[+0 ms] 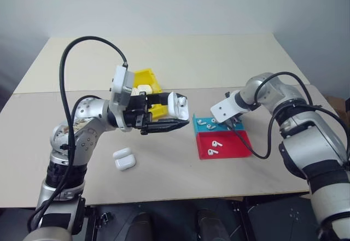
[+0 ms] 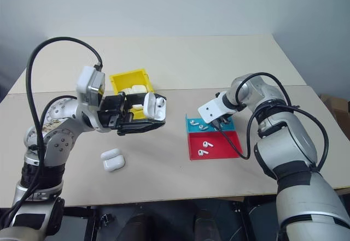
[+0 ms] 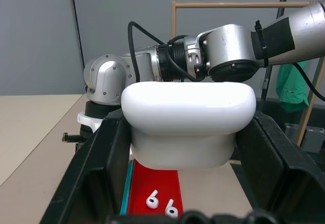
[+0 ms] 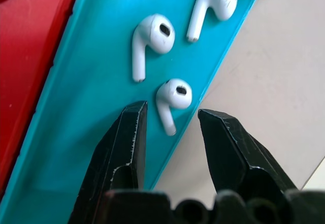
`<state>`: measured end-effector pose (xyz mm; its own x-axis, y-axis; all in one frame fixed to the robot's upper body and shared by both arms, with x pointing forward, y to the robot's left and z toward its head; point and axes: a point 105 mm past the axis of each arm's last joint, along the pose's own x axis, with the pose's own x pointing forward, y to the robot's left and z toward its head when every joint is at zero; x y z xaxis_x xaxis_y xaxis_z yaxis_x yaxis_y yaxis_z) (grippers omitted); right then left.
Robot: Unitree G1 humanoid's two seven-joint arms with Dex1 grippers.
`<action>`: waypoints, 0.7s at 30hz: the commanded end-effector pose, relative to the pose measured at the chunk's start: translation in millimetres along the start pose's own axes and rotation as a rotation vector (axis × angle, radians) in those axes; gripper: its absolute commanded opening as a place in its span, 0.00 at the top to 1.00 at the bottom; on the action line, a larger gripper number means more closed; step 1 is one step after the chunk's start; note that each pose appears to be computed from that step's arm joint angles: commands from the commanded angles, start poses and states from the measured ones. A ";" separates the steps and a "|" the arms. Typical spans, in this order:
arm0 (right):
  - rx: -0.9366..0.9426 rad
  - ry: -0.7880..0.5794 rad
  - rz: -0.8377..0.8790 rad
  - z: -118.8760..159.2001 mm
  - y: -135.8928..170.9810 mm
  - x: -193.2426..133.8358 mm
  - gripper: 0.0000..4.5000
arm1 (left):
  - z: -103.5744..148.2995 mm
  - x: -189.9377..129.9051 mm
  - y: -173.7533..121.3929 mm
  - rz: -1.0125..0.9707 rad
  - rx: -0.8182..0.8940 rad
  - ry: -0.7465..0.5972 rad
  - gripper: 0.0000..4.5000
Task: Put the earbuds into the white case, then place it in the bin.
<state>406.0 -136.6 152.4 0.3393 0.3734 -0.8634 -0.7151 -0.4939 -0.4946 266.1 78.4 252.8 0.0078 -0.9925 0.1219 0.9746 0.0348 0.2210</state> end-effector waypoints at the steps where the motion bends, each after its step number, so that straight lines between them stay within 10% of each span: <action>1: -0.011 -0.010 -0.020 2.3 -5.3 -5.2 0.54 | 12.0 -1.1 -5.5 -0.010 0.047 -0.020 0.38; 7: -0.008 -0.001 0.017 -0.7 2.3 -1.8 0.54 | 11.3 -2.0 -6.4 -0.006 0.046 -0.016 0.38; 13: 0.009 -0.019 0.026 0.4 5.1 1.1 0.85 | 11.5 -3.2 -5.7 0.000 0.047 -0.013 0.38; 21: 0.051 -0.054 -0.003 1.4 2.2 -3.2 0.85 | 10.9 -4.8 -3.6 0.003 0.045 -0.008 0.38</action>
<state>402.1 -136.4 149.2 0.3021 0.3950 -0.8676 -0.7407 -0.4757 -0.4744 263.1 80.6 252.9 0.0133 -0.9940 0.1090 0.9730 0.0380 0.2275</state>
